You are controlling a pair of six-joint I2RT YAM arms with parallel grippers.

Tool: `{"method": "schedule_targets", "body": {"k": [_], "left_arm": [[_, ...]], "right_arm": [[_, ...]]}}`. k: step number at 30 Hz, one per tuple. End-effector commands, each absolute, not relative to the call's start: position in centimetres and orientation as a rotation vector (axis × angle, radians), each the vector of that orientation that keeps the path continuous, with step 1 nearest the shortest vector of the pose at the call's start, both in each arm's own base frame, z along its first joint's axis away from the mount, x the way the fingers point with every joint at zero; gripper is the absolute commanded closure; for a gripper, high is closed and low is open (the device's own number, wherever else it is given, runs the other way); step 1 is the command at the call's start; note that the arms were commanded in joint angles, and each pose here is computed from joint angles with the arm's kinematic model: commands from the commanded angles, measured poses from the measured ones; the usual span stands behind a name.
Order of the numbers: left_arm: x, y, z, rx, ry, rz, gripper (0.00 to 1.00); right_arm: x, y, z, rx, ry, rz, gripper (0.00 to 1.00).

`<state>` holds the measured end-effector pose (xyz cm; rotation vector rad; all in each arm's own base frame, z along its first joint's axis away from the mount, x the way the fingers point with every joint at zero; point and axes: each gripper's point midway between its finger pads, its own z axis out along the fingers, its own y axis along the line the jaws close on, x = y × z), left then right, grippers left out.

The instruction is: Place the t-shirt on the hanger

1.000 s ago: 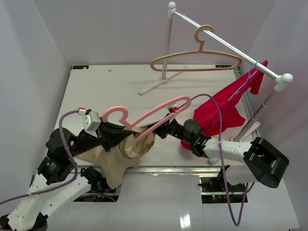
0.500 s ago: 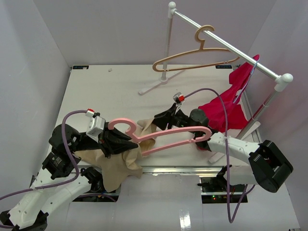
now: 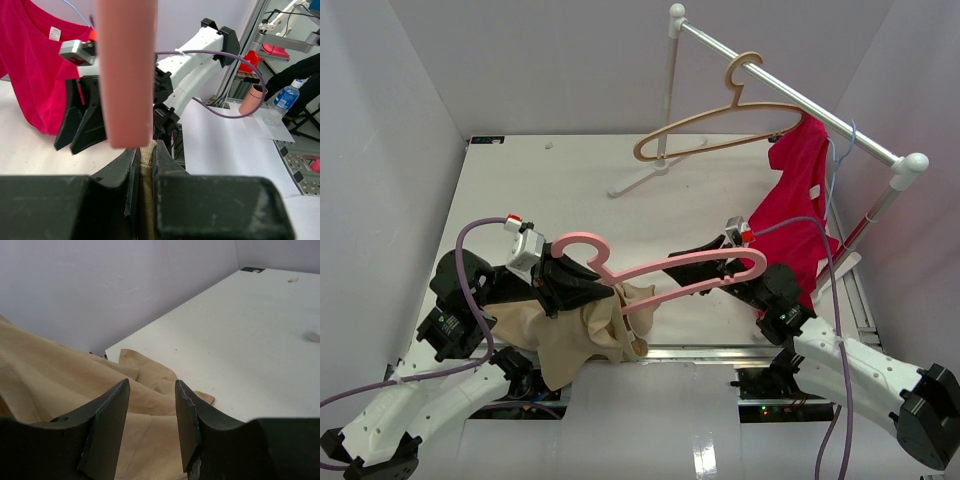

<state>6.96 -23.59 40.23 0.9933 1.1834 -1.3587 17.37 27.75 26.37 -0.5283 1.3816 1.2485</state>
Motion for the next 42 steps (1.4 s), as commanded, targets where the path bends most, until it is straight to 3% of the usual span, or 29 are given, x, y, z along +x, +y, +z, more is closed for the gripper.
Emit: {"method": "schedule_targets", "body": {"k": [1,17,34,36,38,39,40,42], "left_arm": [[7.6,-23.1,42.7,0.921,1.116,-1.317,1.0],[9.7,-23.9,42.3,0.876,1.161,-1.277,1.0],[10.0,-23.9,42.0,0.875,1.167,-1.262,1.0],[10.1,-23.8,41.9,0.872,1.171,-1.251,1.0],[10.1,-23.6,41.9,0.868,1.183,-1.238,1.0],[9.9,-23.3,42.0,0.867,1.178,-1.228,1.0],[9.7,-23.0,42.2,0.866,1.171,-1.218,1.0],[9.7,-22.3,42.4,0.842,1.201,-1.18,1.0]], "right_arm": [[15.4,27.0,27.6,-0.512,1.313,1.29,0.51],[9.3,30.2,24.0,-0.795,1.368,1.352,0.49],[7.7,32.6,21.0,-0.852,1.453,1.368,0.49],[7.8,32.8,20.8,-0.85,1.465,1.362,0.57],[8.0,33.2,21.1,-0.856,1.467,1.352,0.81],[8.2,33.3,21.4,-0.849,1.466,1.343,0.87],[8.4,33.4,21.7,-0.841,1.466,1.334,0.92],[10.3,33.3,22.9,-0.759,1.5,1.252,0.92]]}}
